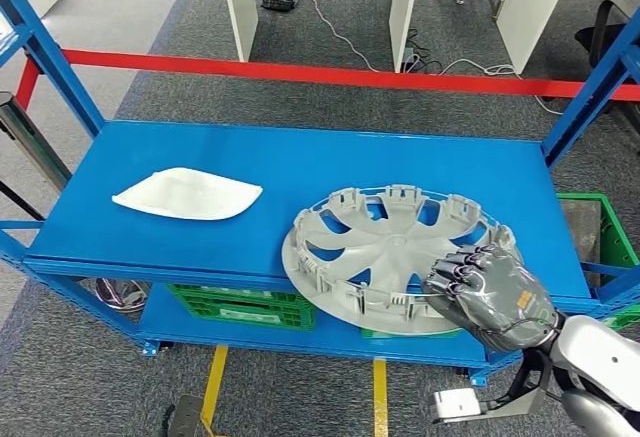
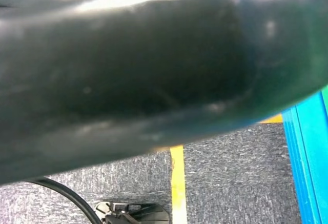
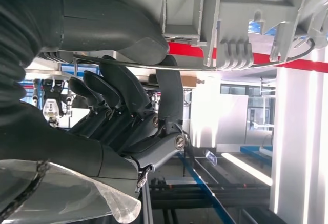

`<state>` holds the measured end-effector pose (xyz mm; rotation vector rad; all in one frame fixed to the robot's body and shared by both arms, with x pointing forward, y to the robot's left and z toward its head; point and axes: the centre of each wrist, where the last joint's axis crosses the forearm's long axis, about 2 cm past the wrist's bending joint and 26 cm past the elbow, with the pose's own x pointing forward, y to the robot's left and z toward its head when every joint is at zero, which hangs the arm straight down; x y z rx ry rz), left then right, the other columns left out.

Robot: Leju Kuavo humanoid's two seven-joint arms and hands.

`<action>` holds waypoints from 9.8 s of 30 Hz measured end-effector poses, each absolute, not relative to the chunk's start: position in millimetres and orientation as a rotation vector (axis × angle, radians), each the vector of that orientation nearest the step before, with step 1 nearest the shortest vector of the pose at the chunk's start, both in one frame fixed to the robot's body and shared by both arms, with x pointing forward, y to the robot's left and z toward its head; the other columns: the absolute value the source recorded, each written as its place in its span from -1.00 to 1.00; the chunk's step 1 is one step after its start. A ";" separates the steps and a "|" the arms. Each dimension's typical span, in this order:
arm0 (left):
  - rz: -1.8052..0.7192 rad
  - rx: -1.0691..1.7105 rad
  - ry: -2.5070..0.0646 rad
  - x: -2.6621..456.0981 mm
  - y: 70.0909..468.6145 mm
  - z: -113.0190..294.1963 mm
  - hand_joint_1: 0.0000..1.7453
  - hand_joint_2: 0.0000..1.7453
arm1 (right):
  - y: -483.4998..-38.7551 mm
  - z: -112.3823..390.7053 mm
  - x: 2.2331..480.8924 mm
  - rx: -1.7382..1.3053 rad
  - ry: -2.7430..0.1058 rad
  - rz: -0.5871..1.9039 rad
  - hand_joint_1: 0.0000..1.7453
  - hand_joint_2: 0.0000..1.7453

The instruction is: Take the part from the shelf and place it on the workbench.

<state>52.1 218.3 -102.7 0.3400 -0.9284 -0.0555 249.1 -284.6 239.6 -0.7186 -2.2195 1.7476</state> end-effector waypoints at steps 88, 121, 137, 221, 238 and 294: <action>-0.038 0.372 -0.903 57.7 217.3 -101.5 -1.00 -1.00 | -285.4 234.0 245.4 -0.707 -2.180 1.749 1.00 1.00; -0.033 0.379 -0.899 59.1 216.1 -101.1 -1.00 -1.00 | -285.5 234.1 245.6 -0.705 -2.182 1.748 1.00 1.00; -0.041 0.386 -0.897 58.2 216.8 -101.3 -1.00 -1.00 | -285.5 235.4 247.1 -0.710 -2.183 1.749 1.00 1.00; -0.023 0.399 -0.873 56.7 217.9 -101.6 -1.00 -1.00 | -268.6 231.6 256.4 -0.647 -2.181 1.677 1.00 1.00; -0.021 0.406 -0.865 54.2 219.0 -102.1 -1.00 -1.00 | -266.4 229.6 259.0 -0.637 -2.168 1.687 1.00 1.00; -0.016 0.408 -0.856 51.9 217.6 -102.2 -1.00 -1.00 | -264.6 227.4 259.3 -0.630 -2.165 1.683 1.00 1.00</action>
